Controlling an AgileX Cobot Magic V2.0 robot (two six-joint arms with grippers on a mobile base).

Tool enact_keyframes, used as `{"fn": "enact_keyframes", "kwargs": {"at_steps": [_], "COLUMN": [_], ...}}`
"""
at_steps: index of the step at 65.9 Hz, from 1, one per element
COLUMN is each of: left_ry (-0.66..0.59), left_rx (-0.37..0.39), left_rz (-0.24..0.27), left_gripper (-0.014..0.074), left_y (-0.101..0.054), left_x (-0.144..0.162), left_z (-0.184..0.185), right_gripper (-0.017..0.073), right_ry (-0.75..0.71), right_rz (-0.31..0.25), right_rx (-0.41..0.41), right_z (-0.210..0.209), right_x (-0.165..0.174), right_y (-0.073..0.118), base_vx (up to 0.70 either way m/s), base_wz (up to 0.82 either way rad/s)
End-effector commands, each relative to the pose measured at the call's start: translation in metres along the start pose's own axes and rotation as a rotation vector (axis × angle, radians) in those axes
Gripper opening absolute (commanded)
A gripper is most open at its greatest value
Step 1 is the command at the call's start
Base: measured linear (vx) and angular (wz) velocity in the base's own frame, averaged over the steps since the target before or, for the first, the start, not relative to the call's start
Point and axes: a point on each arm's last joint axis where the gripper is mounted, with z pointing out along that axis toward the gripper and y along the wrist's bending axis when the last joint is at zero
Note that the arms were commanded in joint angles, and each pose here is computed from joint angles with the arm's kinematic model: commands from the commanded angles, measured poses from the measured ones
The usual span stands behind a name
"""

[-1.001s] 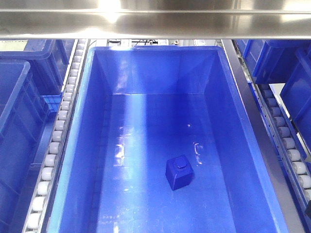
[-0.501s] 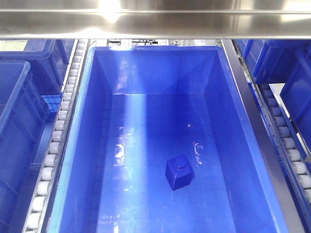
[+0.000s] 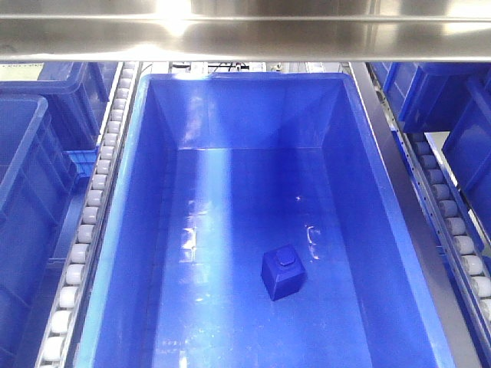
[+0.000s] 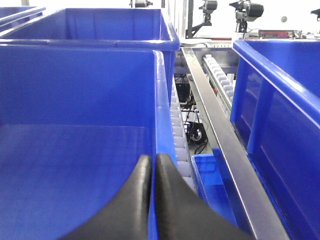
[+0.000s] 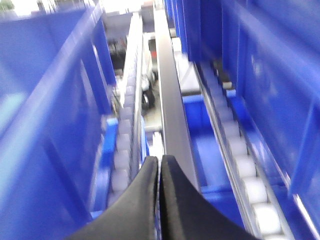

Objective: Pour parts from conveyor to right shelf

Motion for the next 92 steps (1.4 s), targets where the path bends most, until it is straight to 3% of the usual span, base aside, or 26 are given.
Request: {"fn": "enact_keyframes", "kwargs": {"at_steps": [1, 17, 92], "left_ry": [-0.109, -0.109, -0.109], "left_rx": [0.01, 0.01, 0.01], "left_rz": [-0.016, -0.016, -0.016], "left_gripper": [-0.0006, -0.0006, -0.0006], "left_y": [-0.0008, -0.0008, -0.0008], "left_x": [-0.0144, -0.0144, -0.0144], "left_z": [-0.0024, -0.0024, -0.0024], "right_gripper": [-0.0005, -0.0005, -0.0005], "right_ry": [-0.138, -0.156, -0.143], "right_rz": [-0.035, -0.151, -0.148], "right_rx": [-0.004, 0.014, 0.015], "right_z": [-0.0023, -0.0013, -0.0011], "right_x": [-0.0134, -0.0116, -0.0105], "right_y": [0.0008, -0.0004, -0.0006], "base_vx": [0.0, 0.0, 0.0], "base_wz": [0.0, 0.0, 0.0]}}
